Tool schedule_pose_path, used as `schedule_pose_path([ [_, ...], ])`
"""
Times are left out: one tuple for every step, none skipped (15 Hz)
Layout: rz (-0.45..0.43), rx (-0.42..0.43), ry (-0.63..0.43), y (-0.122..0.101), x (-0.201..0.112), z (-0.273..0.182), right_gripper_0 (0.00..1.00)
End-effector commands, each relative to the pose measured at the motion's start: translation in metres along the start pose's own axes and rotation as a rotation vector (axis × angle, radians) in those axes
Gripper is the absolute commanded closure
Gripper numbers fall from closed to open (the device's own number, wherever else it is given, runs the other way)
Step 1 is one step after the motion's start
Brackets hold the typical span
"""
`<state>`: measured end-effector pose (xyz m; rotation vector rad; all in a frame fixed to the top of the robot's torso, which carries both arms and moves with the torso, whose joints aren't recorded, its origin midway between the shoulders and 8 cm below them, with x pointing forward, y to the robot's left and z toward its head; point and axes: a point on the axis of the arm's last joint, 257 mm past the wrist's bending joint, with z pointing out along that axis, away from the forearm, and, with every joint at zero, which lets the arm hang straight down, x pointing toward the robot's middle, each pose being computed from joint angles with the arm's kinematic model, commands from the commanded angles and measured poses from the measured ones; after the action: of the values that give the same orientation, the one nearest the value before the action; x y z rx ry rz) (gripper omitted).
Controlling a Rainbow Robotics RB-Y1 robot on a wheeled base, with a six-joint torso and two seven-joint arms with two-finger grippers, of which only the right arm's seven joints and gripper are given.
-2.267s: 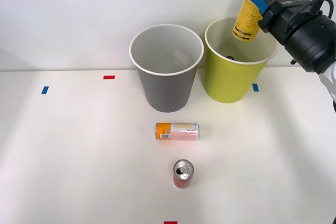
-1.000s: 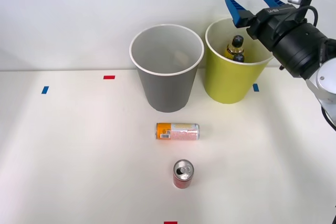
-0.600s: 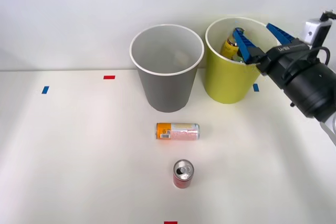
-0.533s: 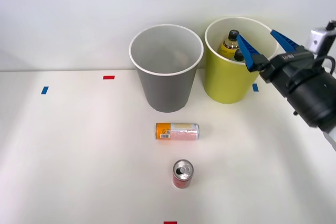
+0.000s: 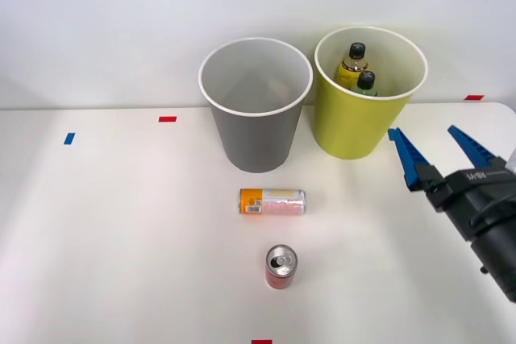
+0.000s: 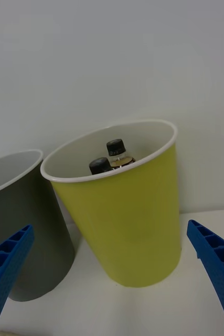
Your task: Put cans in the gray bin, plastic bottles in the light green bin
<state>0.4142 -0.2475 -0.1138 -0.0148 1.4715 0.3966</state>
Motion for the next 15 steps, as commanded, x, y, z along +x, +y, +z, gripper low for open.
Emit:
schedule_pose_path([
  [0.035, 0.088, 0.016, -0.005, 0.029, -0.024, 0.0],
  [0.051, 0.115, 0.023, -0.008, 0.036, -0.031, 0.0],
  [0.044, 0.133, 0.032, -0.011, 0.042, -0.037, 0.0],
  [0.03, 0.154, 0.04, -0.013, 0.048, -0.044, 0.0],
  [0.016, 0.165, 0.046, -0.014, 0.052, -0.048, 0.0],
  [-0.007, 0.18, 0.054, -0.014, 0.057, -0.055, 0.0],
  [-0.033, 0.173, 0.065, -0.011, 0.06, -0.055, 0.0],
  [-0.043, 0.176, 0.075, -0.011, 0.063, -0.057, 0.0],
  [-0.064, 0.187, 0.081, -0.013, 0.065, -0.059, 0.0],
  [-0.067, 0.201, 0.063, -0.01, 0.063, -0.057, 0.0],
  [-0.094, 0.204, 0.073, -0.013, 0.063, -0.055, 0.0],
  [-0.116, 0.204, 0.079, -0.015, 0.063, -0.054, 0.0],
  [-0.139, 0.215, 0.081, -0.018, 0.063, -0.056, 0.0],
  [-0.099, 0.231, 0.076, -0.019, 0.065, -0.059, 0.0],
  [-0.089, 0.25, 0.072, -0.019, 0.066, -0.061, 0.0],
])
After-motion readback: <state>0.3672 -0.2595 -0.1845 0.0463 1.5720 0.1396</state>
